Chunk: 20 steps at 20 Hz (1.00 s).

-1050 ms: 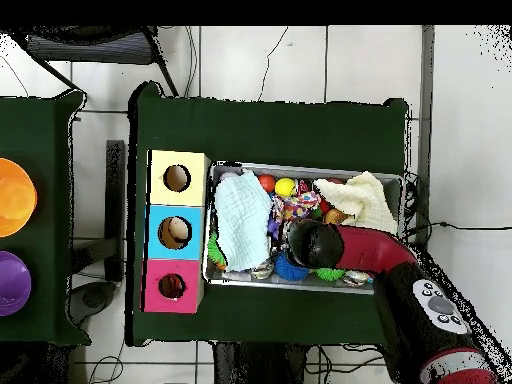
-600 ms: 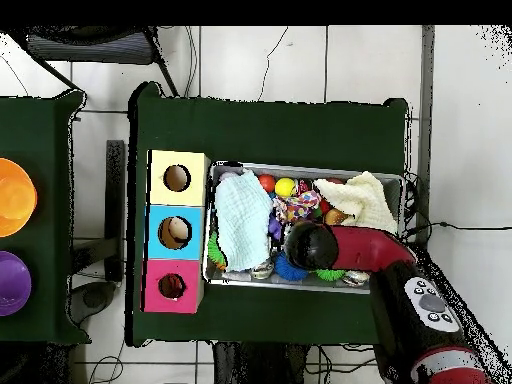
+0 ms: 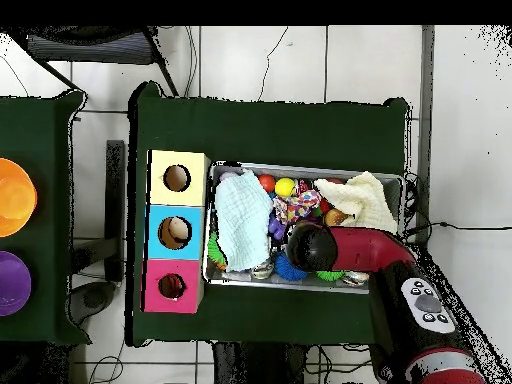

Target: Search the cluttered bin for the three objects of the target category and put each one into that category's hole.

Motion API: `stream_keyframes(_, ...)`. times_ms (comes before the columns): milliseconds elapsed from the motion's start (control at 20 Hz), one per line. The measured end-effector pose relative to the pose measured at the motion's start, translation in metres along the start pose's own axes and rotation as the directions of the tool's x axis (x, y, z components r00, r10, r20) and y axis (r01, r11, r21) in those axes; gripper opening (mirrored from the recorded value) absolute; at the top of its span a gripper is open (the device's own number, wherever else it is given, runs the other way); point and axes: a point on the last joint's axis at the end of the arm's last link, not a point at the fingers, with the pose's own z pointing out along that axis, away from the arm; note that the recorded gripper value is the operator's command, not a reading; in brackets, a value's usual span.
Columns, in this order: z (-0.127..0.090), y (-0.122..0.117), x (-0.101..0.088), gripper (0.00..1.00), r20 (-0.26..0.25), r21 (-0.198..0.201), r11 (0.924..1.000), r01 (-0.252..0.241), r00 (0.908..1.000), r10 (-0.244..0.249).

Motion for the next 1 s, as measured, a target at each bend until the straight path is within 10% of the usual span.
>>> stream_keyframes(1000, -0.006, -0.025, -0.022, 1.00, 0.042, 0.047, 0.9987, -0.023, 0.9989, 0.021)
